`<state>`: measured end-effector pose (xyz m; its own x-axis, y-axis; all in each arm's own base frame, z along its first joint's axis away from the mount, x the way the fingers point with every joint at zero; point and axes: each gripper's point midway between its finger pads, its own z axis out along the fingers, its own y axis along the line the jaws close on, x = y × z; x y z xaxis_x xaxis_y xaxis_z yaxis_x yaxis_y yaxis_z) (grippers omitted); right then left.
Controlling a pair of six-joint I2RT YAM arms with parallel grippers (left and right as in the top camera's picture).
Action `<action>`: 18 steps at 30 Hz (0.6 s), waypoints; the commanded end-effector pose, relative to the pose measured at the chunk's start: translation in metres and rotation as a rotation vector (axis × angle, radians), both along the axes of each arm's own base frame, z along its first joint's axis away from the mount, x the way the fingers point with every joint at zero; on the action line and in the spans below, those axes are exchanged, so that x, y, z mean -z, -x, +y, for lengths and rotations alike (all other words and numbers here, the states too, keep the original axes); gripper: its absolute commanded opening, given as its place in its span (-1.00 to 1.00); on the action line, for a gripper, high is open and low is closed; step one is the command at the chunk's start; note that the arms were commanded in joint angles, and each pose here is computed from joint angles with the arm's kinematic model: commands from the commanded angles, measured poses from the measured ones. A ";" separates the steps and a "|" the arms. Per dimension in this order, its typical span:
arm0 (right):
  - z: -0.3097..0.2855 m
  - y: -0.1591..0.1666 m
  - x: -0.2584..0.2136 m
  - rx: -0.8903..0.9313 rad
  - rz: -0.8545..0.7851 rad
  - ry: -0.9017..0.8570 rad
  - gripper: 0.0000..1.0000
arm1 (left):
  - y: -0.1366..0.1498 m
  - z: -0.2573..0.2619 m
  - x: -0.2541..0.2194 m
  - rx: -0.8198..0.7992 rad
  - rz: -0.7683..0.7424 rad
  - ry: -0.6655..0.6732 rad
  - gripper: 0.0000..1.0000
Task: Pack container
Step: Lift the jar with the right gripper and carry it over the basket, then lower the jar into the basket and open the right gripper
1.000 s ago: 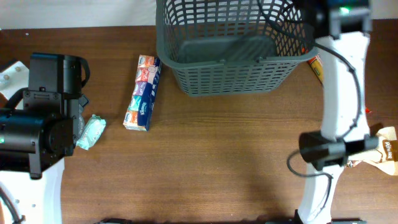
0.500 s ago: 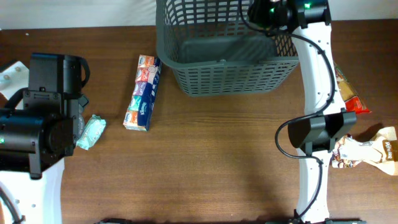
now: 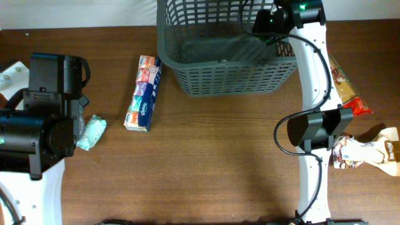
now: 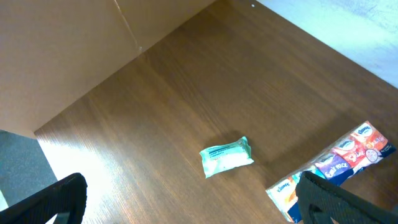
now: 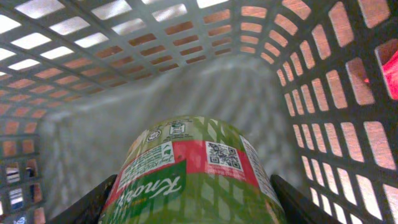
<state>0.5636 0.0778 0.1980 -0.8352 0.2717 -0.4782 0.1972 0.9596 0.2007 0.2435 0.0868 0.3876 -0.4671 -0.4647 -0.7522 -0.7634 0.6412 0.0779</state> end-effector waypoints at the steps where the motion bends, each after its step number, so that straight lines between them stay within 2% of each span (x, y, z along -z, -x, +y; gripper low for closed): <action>1: -0.009 0.002 0.009 0.031 0.022 0.045 -0.92 | 0.004 0.003 -0.005 -0.016 -0.025 0.000 0.99; 11: -0.014 0.021 0.064 0.034 0.181 0.084 -0.92 | 0.004 0.003 -0.005 -0.016 -0.025 0.000 0.99; 16: -0.015 0.024 0.072 0.033 0.205 0.087 -0.92 | 0.004 0.003 -0.005 -0.016 -0.025 0.000 0.99; 18: -0.015 0.024 0.072 0.034 0.205 0.087 -0.84 | 0.004 0.003 -0.005 -0.016 -0.025 0.000 0.99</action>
